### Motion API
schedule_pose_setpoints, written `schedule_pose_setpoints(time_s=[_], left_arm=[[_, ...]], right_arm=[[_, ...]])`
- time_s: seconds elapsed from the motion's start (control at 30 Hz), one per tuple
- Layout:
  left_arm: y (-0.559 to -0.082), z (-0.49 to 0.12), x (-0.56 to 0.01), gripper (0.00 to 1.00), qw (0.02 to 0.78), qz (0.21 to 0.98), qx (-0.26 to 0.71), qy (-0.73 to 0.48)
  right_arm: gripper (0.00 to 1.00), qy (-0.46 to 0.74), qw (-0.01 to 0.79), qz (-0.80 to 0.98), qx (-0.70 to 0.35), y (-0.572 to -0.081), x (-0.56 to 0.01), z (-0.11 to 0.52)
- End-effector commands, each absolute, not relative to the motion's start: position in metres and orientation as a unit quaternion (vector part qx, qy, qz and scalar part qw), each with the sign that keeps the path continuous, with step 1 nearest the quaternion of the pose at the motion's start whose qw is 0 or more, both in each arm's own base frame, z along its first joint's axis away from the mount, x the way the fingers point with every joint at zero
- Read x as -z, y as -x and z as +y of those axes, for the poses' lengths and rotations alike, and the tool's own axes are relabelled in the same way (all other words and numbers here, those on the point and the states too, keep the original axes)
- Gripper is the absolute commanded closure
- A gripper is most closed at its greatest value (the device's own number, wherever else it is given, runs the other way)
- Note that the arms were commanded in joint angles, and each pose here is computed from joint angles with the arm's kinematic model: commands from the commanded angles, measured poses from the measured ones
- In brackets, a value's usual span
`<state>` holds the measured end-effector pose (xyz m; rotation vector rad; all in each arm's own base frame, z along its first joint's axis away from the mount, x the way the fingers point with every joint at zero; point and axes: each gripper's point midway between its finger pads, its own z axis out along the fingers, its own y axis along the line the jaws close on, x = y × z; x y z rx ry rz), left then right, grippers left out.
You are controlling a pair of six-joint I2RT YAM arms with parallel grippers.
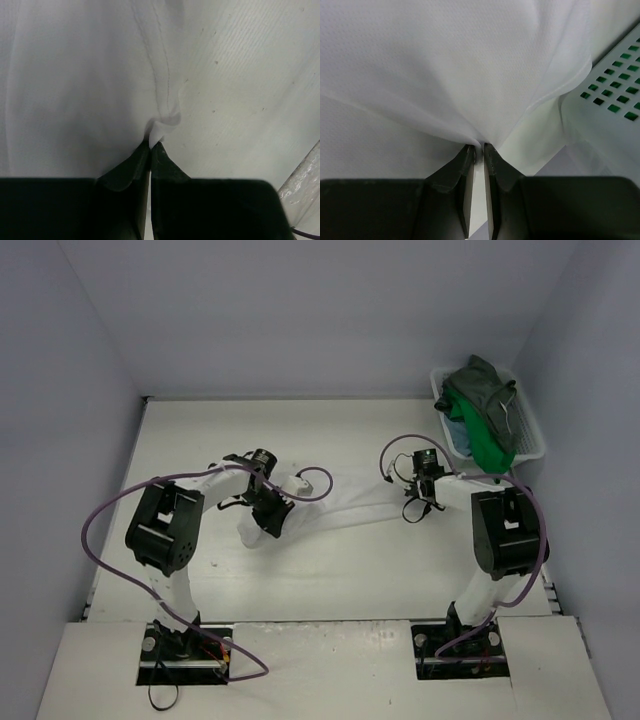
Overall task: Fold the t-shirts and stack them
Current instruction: Fold the tshirt
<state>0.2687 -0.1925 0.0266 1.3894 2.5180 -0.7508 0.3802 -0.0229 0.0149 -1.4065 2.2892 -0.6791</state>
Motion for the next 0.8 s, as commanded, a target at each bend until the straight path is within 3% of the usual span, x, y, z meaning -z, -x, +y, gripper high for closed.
schedule_pose_setpoints(time_s=[0.0, 0.2, 0.6, 0.77], left_arm=[[-0.293, -0.19, -0.021, 1.0, 0.109, 0.848, 0.206, -0.476], [-0.302, -0.191, -0.029, 1.0, 0.125, 0.85, 0.199, -0.472], [-0.315, -0.162, -0.002, 1.0, 0.096, 0.87, 0.127, -0.467], [-0.327, -0.15, 0.002, 1.0, 0.089, 0.879, 0.123, -0.452]], right_arm=[[0.89, 0.48, 0.202, 0.814, 0.256, -0.38, -0.038, -0.031], [0.82, 0.477, 0.197, 0.818, 0.254, -0.375, -0.037, -0.038], [0.54, 0.45, 0.237, 0.823, 0.251, -0.395, -0.078, -0.037], [0.53, 0.437, 0.254, 0.829, 0.239, -0.401, -0.099, -0.038]])
